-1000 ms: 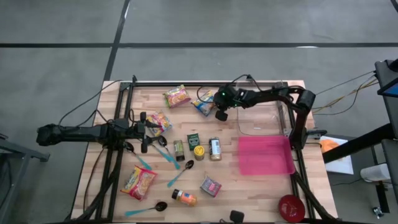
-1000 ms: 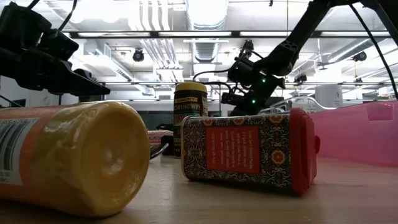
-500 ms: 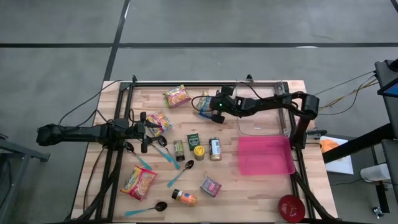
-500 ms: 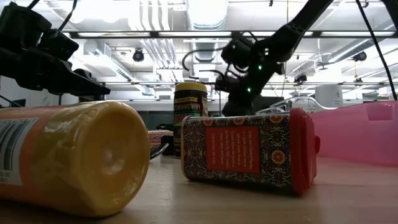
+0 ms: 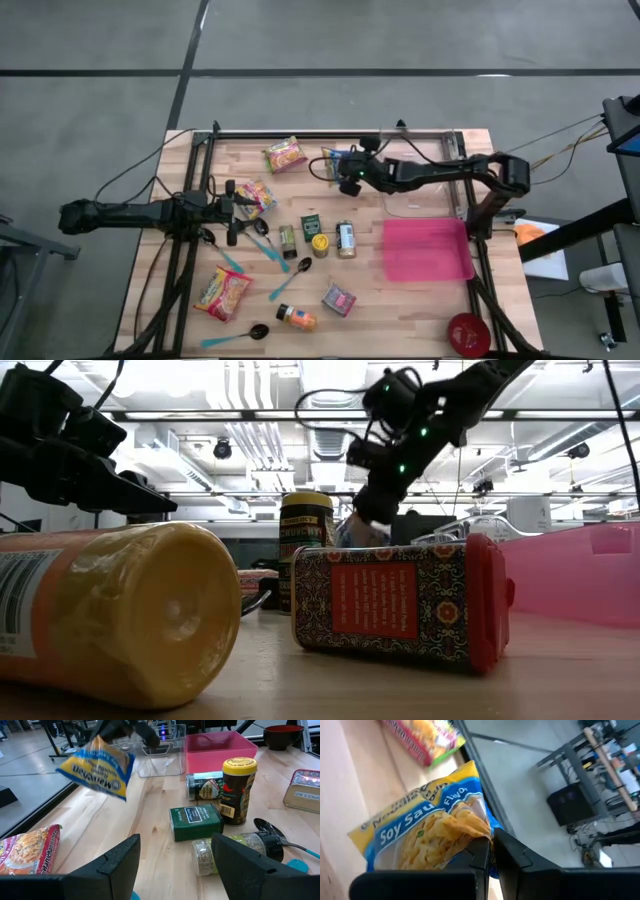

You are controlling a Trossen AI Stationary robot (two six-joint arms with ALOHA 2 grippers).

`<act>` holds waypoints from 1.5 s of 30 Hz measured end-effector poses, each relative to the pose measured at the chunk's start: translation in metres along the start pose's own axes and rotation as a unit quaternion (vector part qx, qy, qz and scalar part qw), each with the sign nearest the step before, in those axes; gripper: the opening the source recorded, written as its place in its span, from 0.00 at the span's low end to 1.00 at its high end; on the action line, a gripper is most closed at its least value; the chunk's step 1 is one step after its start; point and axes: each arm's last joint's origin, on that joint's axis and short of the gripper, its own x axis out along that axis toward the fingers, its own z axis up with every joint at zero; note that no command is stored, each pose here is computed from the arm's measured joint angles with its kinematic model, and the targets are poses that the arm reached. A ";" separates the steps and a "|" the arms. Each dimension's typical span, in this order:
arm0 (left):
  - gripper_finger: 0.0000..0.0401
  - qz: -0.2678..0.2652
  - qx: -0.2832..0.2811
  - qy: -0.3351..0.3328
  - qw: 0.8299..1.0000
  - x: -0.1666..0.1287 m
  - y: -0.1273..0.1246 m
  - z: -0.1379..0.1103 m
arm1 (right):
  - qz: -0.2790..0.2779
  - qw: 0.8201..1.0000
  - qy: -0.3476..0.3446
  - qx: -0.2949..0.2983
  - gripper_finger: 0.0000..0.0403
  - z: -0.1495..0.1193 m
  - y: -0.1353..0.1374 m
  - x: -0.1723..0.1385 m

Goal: Pick & Place Food Item
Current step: Put the blue noodle pack into the top transparent bin

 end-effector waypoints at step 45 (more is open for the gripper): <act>0.61 0.000 0.001 0.000 1.000 0.000 0.000 0.000 | -0.286 0.919 0.143 0.229 0.04 -0.091 -0.091 -0.068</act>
